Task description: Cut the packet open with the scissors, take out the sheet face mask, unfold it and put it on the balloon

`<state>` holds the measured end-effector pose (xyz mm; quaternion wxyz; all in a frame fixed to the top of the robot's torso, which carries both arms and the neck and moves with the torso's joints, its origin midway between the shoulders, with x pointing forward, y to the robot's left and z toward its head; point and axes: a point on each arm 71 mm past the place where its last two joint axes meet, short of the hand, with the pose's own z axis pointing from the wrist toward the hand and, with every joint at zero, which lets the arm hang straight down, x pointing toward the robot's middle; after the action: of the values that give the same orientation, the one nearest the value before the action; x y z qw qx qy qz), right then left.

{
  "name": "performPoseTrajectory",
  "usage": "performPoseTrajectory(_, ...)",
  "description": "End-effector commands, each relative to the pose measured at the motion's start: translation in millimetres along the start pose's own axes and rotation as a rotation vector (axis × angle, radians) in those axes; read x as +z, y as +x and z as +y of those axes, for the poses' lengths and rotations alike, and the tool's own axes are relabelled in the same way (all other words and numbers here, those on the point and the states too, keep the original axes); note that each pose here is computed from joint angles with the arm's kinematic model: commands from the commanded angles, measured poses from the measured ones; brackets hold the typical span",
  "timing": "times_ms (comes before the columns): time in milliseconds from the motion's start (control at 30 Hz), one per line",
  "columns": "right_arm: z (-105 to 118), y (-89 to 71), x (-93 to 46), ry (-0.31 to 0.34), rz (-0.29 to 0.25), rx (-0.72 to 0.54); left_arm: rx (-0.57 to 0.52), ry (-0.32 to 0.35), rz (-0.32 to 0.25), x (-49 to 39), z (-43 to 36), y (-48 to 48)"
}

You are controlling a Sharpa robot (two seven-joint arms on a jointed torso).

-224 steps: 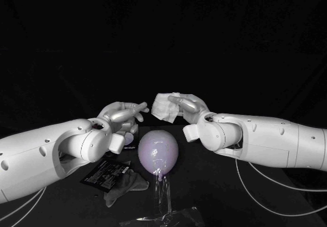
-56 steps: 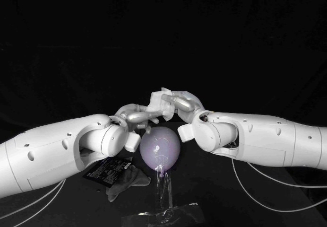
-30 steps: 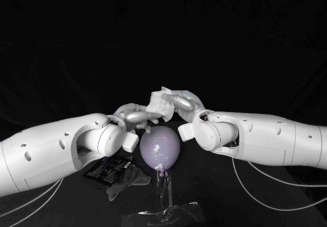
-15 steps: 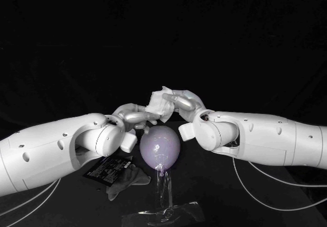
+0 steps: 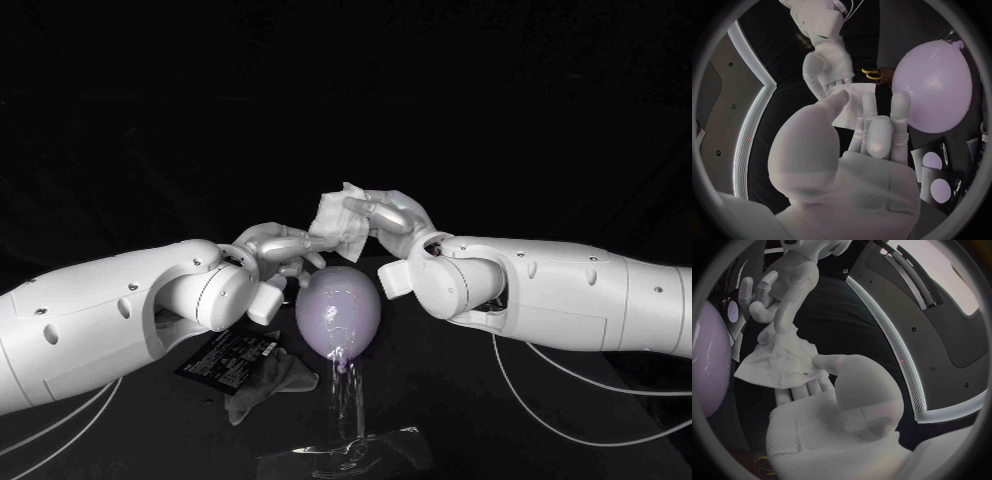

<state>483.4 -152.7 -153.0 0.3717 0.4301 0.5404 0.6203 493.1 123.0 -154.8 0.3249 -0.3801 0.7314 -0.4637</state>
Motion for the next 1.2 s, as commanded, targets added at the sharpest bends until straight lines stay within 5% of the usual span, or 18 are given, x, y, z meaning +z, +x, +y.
performPoseTrajectory(33, 2.1, 0.4, -0.2, -0.026, 0.008, 0.002, 0.038, -0.041, 0.034, -0.9, 3.3, 0.1)
performPoseTrajectory(400, 2.8, -6.1, 0.6, -0.035, -0.019, 0.007, 0.043, -0.025, 0.072, -10.1, 8.0, -9.3)
performPoseTrajectory(767, 2.2, -6.8, 1.8, -0.030, -0.021, 0.009, -0.062, 0.112, 0.102, -17.7, 2.0, -2.4)
performPoseTrajectory(1200, 1.8, -5.3, 1.7, -0.024, -0.016, 0.012, -0.111, 0.128, 0.062, -13.9, -1.8, 5.8)
